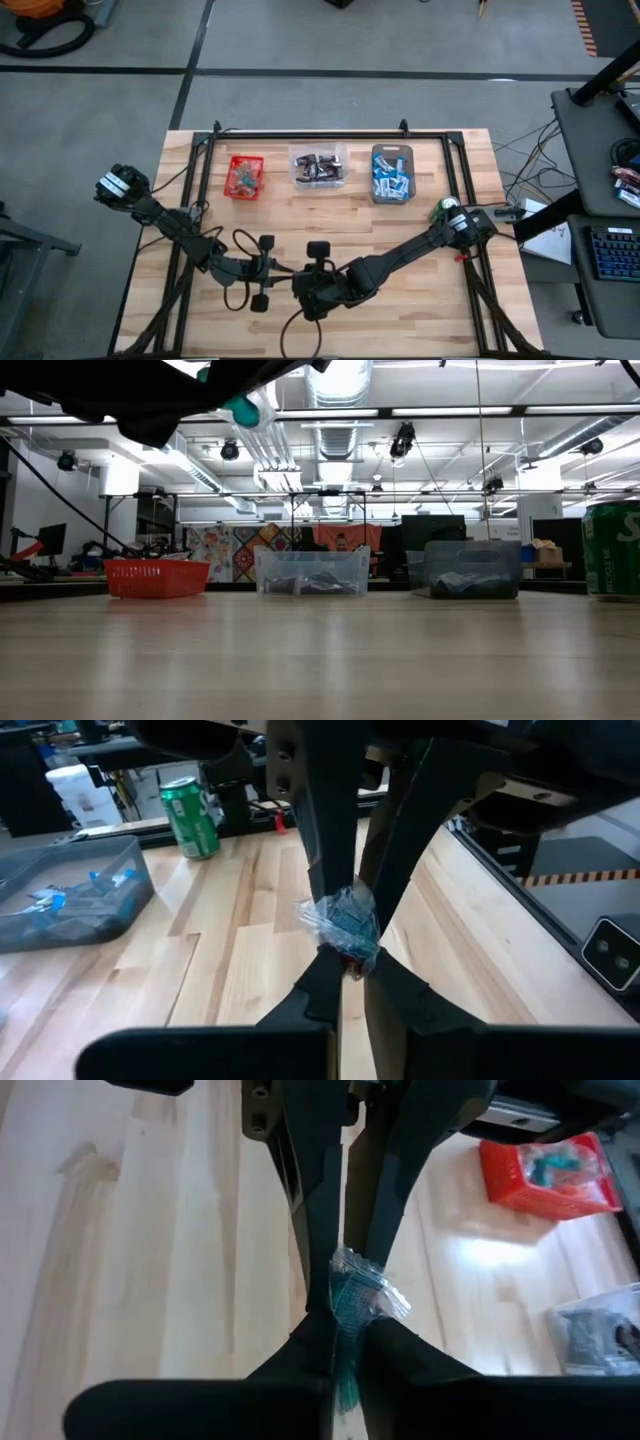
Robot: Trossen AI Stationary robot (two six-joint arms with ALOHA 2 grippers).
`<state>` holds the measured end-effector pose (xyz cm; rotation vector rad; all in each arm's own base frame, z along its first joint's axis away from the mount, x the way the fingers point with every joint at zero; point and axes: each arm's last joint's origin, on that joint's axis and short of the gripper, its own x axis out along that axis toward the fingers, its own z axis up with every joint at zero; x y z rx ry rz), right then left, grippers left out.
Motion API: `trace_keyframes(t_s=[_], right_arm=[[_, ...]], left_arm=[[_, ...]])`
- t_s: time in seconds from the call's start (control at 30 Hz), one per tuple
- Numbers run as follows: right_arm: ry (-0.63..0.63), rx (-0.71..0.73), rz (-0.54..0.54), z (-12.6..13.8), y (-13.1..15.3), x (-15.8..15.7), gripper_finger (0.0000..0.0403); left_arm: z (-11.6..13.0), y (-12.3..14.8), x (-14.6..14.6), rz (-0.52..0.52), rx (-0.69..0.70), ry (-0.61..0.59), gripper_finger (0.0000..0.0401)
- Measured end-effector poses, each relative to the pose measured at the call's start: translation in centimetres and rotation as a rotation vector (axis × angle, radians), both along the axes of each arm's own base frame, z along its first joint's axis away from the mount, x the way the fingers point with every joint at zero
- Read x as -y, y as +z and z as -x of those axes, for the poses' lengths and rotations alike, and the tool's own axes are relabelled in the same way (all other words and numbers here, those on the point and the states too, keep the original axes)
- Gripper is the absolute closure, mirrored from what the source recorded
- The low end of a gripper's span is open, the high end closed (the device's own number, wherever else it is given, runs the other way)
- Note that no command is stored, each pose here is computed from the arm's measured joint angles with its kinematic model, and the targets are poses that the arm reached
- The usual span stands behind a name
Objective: Sort candy
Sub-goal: Put the blue candy into the red bin
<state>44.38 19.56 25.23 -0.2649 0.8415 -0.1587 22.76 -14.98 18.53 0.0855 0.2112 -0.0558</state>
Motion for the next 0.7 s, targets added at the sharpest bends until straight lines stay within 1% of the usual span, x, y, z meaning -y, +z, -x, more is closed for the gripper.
trace_keyframes(t_s=[0.07, 0.33, 0.5, 0.7], right_arm=[[0.005, -0.005, -0.024, -0.01, -0.02, -0.03, 0.0375], [0.005, -0.016, -0.043, 0.10, -0.01, -0.12, 0.0298], [-0.023, -0.017, -0.059, 0.21, 0.09, 0.05, 0.0271], [-0.032, -0.008, -0.068, 0.39, 0.53, 0.11, 0.0245]], left_arm=[[-0.01, 0.01, 0.01, 0.000, 0.000, 0.000, 0.0400], [-0.10, 0.19, -0.06, 0.006, 0.008, 0.023, 0.0399], [-0.13, 0.30, -0.22, 0.003, 0.016, 0.071, 0.0399], [-0.20, 0.34, -0.39, 0.002, 0.014, 0.081, 0.0400]])
